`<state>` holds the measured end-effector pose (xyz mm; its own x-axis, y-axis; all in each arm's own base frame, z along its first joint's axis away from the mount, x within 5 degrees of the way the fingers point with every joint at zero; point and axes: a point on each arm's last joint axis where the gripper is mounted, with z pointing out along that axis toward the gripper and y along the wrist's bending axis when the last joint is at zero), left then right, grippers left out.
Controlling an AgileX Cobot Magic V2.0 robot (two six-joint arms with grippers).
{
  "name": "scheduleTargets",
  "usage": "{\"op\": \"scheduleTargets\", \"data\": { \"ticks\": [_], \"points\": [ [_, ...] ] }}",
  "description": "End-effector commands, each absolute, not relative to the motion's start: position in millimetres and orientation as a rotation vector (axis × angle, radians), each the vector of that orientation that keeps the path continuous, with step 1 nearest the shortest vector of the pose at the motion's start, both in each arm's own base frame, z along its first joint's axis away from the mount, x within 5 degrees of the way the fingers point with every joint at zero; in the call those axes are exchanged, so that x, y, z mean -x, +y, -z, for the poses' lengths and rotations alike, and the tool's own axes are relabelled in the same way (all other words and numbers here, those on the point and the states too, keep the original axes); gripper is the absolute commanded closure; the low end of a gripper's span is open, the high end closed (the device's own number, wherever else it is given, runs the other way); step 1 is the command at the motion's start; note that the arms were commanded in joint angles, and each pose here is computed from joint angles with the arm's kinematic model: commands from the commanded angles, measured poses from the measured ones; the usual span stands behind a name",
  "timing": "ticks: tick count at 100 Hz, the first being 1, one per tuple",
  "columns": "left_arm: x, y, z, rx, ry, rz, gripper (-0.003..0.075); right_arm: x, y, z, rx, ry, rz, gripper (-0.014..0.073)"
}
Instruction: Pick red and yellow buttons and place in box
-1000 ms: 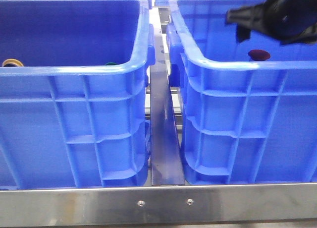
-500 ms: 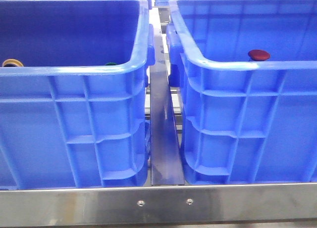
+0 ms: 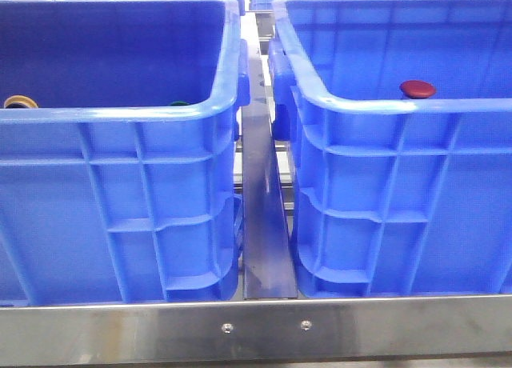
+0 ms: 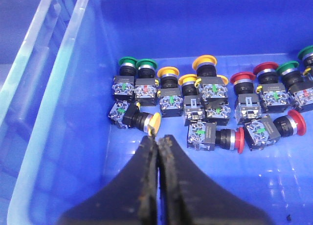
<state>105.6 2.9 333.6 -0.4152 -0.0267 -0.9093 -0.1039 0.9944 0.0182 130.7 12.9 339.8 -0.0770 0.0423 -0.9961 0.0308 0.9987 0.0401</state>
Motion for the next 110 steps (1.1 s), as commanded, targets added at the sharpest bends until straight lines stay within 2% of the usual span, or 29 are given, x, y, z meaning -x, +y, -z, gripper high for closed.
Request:
{"op": "scheduleTargets", "data": {
  "ticks": [1,14,39,48,62,79,86,93,110],
  "points": [
    [-107.1,0.7,-347.5,0.067,1.909,-0.056,0.0739,-121.5,15.8,-348.2,-0.078,1.613,-0.143,0.0015],
    [-107.3,0.5,-347.9,0.065,1.904,-0.053,0.0739,-114.9,14.7,-349.7,-0.071,1.585,-0.163,0.0113],
    [-107.3,0.4,-347.9,0.065,1.904,-0.052,0.0739,-115.0,14.7,-349.6,-0.071,1.585,-0.162,0.0495],
    [-107.3,0.4,-347.9,0.065,1.904,-0.052,0.0739,-115.0,14.7,-349.6,-0.071,1.585,-0.162,0.0602],
    [-107.3,0.4,-347.9,0.065,1.904,-0.052,0.0739,-115.0,14.7,-349.6,-0.071,1.585,-0.162,0.0692],
    [-107.3,-0.3,-347.7,0.07,1.906,-0.036,0.0729,-115.0,14.7,-349.6,-0.071,1.585,-0.162,0.0694],
    [-107.4,-1.7,-348.0,0.075,1.902,-0.011,0.0678,-115.0,14.7,-349.6,-0.071,1.585,-0.162,0.0694],
    [-107.7,-2.9,-348.6,0.076,1.895,0.009,0.0578,-115.0,14.7,-349.6,-0.071,1.585,-0.162,0.0694],
    [-108.6,-4.0,-349.6,0.071,1.883,0.021,0.0206,-115.0,14.7,-349.6,-0.071,1.585,-0.162,0.0694]
  ]
}}
